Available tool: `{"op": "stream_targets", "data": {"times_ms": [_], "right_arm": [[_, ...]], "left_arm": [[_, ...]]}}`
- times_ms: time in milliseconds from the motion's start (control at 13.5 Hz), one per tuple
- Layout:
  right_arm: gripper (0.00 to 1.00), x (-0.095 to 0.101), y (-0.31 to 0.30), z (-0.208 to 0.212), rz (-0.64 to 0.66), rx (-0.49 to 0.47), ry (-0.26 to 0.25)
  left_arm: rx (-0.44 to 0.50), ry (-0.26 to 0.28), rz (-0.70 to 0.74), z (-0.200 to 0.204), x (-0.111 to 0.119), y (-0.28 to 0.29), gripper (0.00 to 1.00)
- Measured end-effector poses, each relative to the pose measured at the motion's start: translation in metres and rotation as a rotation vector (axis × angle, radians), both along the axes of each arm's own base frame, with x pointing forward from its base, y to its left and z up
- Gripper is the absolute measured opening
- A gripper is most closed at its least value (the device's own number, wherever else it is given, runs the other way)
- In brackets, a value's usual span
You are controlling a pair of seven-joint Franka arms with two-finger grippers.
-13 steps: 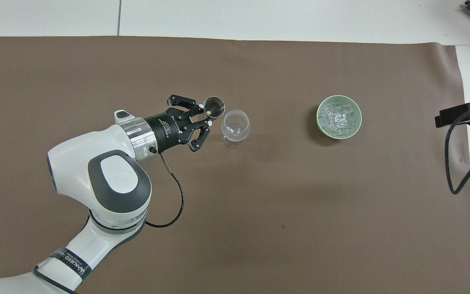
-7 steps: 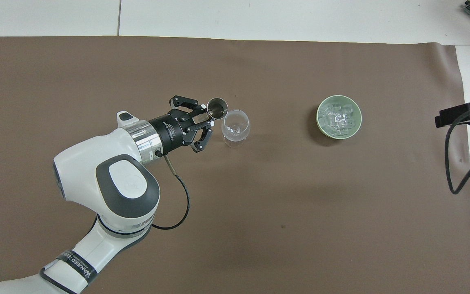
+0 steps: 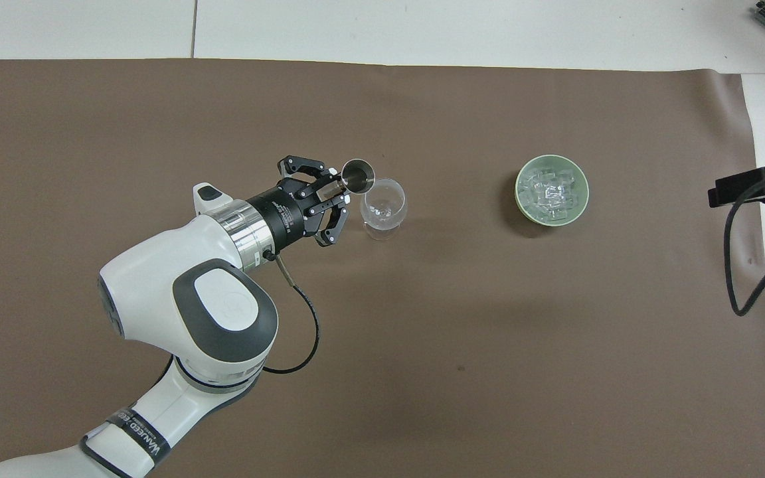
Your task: Pour wine and add ice with both arms
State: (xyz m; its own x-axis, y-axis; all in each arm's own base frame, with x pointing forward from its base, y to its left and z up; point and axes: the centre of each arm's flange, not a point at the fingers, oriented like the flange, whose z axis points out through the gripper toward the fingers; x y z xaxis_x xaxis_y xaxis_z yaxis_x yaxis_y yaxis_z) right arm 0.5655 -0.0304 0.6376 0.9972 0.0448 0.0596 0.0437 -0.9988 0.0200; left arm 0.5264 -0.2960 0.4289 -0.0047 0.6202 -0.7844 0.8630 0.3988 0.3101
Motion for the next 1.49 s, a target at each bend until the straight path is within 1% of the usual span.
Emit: {"op": "stream_targets", "data": {"times_ms": [743,1189,1486], "right_arm": [[1.0,0.0,0.0,0.0,0.0,0.0,0.0],[1.0,0.0,0.0,0.0,0.0,0.0,0.0],[1.0,0.0,0.0,0.0,0.0,0.0,0.0]], "left_arm": [[0.084,-0.094,-0.007,0.004,0.006,-0.006,0.22],[0.139,-0.153,-0.027,0.003,0.001,-0.013,0.22],[0.188,-0.209,-0.041,0.004,-0.002,-0.014,0.22]]}}
